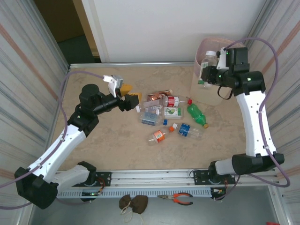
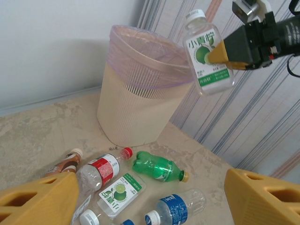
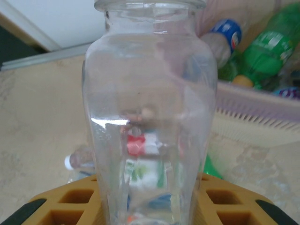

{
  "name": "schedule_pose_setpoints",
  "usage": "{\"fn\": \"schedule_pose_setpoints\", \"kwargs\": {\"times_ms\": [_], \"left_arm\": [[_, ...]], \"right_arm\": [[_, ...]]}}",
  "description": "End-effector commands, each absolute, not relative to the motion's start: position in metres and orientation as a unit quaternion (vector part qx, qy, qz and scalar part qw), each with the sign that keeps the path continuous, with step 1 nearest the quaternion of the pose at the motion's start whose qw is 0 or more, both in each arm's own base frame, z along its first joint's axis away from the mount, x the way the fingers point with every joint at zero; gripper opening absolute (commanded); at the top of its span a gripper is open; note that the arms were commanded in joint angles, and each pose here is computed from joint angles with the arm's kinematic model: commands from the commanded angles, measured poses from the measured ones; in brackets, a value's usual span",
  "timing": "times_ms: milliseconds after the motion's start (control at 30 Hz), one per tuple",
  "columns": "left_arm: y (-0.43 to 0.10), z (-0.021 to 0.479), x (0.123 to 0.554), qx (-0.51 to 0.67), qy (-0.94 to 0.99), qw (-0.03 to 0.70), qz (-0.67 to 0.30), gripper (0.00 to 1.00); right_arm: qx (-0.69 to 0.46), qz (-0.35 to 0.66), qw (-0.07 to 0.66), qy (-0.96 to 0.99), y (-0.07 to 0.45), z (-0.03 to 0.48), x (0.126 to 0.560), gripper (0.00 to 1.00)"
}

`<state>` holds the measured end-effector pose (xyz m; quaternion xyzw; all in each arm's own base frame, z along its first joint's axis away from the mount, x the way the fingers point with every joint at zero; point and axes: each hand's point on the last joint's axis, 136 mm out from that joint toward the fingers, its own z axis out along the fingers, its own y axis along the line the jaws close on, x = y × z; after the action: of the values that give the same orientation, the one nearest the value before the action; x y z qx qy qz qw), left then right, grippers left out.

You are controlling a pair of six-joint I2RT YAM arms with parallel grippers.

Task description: Put the plastic bottles in the bin

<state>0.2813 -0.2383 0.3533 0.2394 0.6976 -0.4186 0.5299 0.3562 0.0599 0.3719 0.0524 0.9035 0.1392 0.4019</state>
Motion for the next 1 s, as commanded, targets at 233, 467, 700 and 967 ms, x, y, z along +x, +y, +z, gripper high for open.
{"fn": "schedule_pose_setpoints", "kwargs": {"times_ms": [233, 467, 700, 967], "left_arm": [[-0.234, 0.379, 0.278, 0.246, 0.675, 0.555, -0.419, 0.81], [-0.234, 0.377, 0.278, 0.245, 0.678, 0.553, -0.418, 0.81], [-0.232, 0.373, 0.276, 0.249, 0.681, 0.551, -0.412, 0.82], [-0.231, 0.371, 0.276, 0.251, 0.681, 0.557, -0.404, 0.82]], "right_arm": [[0.082, 0.158, 0.46, 0.87, 0.015, 0.409, 0.414, 0.33], [0.114, 0.16, 0.458, 0.867, -0.012, 0.404, 0.445, 0.33], [0.132, 0.142, 0.425, 0.884, -0.037, 0.376, 0.47, 0.32], [0.122, 0.138, 0.369, 0.911, -0.045, 0.336, 0.485, 0.32]]}}
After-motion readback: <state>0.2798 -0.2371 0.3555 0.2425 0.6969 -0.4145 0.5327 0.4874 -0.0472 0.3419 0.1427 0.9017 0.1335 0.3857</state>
